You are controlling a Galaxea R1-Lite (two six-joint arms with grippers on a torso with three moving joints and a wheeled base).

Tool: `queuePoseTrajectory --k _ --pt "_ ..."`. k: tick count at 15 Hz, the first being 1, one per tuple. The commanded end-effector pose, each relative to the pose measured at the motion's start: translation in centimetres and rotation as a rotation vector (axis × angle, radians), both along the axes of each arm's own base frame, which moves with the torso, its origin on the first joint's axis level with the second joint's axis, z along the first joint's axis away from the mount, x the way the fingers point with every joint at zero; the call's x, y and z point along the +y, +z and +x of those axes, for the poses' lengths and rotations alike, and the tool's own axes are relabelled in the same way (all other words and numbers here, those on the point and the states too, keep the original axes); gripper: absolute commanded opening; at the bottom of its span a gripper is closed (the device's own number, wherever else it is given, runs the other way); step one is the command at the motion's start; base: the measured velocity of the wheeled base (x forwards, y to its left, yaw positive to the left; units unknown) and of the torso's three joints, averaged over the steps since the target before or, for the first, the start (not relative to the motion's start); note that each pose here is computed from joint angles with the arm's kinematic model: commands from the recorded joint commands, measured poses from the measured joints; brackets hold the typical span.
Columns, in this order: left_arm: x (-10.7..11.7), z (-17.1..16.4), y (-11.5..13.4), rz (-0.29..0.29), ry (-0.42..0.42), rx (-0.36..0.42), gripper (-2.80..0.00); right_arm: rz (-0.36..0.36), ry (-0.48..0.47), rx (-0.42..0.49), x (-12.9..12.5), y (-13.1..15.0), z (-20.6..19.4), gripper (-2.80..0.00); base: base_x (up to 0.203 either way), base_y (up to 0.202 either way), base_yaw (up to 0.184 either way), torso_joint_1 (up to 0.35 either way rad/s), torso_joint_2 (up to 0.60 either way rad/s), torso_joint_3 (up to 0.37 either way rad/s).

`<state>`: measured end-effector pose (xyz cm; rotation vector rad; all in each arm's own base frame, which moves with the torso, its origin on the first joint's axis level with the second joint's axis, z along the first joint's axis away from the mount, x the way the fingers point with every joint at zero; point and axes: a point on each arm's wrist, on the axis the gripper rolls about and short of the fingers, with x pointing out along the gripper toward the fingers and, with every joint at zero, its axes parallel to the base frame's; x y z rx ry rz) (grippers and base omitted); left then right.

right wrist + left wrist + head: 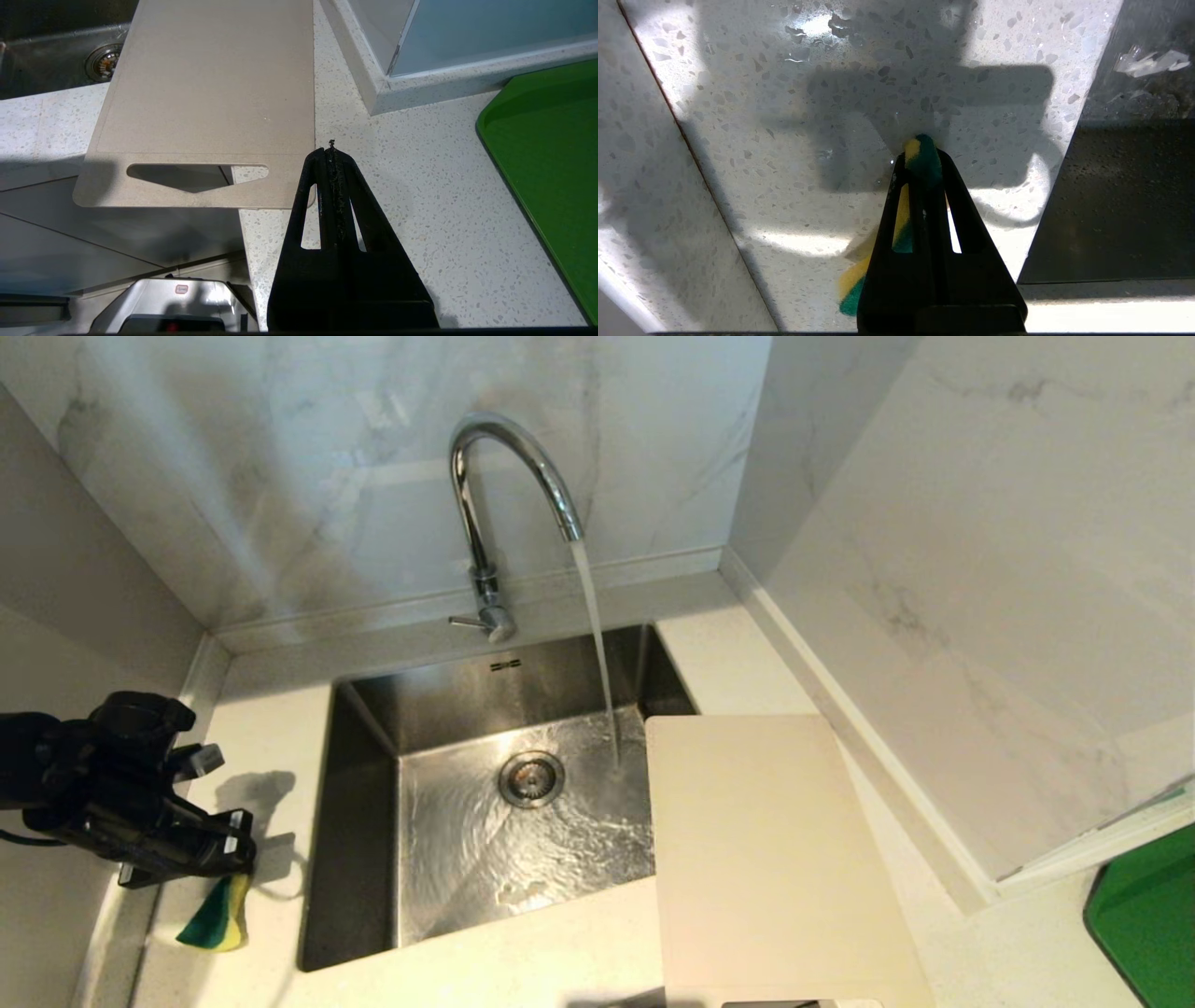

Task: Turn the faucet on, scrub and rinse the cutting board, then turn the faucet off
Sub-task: Put down the cleaning cloth, then turn off the tap

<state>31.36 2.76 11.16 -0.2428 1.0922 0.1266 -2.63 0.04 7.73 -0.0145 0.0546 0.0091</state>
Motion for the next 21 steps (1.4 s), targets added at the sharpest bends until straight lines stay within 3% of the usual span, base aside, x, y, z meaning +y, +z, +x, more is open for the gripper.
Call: queuePoseTrajectory --k 1,3,4,11,14,17,18,21 --pt "0.0 0.2 -0.5 -0.001 0.002 0.014 -2.8 0.0 0.001 0.001 0.0 0.0 0.0 -2.8 0.0 0.0 0.0 0.0 0.0 0.0" --pt "0.0 0.1 -0.4 -0.002 0.002 0.013 -2.8 0.0 0.001 -0.001 0.0 0.0 0.0 -2.8 0.0 0.0 0.0 0.0 0.0 0.0" --pt "0.0 0.0 -0.2 -0.003 0.001 0.008 0.0 0.0 0.001 0.002 0.0 0.0 0.0 -2.8 0.0 0.0 0.0 0.0 0.0 0.0" --pt "-0.2 -2.1 3.6 0.004 -0.002 -0.108 0.0 0.0 0.001 0.001 0.0 0.0 0.0 -2.8 0.0 0.0 0.0 0.0 0.0 0.0" --pt "-0.5 -3.4 6.6 0.005 -0.01 -0.219 0.0 0.0 0.001 0.002 0.0 0.0 0.0 -2.8 0.0 0.0 0.0 0.0 0.0 0.0" --pt "-2.5 -4.5 11.3 -0.06 -0.034 -0.388 0.0 0.0 0.0 0.001 0.0 0.0 0.0 -2.8 0.0 0.0 0.0 0.0 0.0 0.0" --pt "-3.5 -4.7 12.8 -0.107 -0.027 -0.438 -2.8 0.0 0.001 0.002 0.0 0.0 0.0 -2.8 0.0 0.0 0.0 0.0 0.0 0.0" --pt "-6.6 -5.3 15.9 -0.277 -0.057 -0.527 -2.8 0.001 0.0 0.002 0.0 0.0 0.0 -2.8 0.0 0.0 0.0 0.0 0.0 0.0"
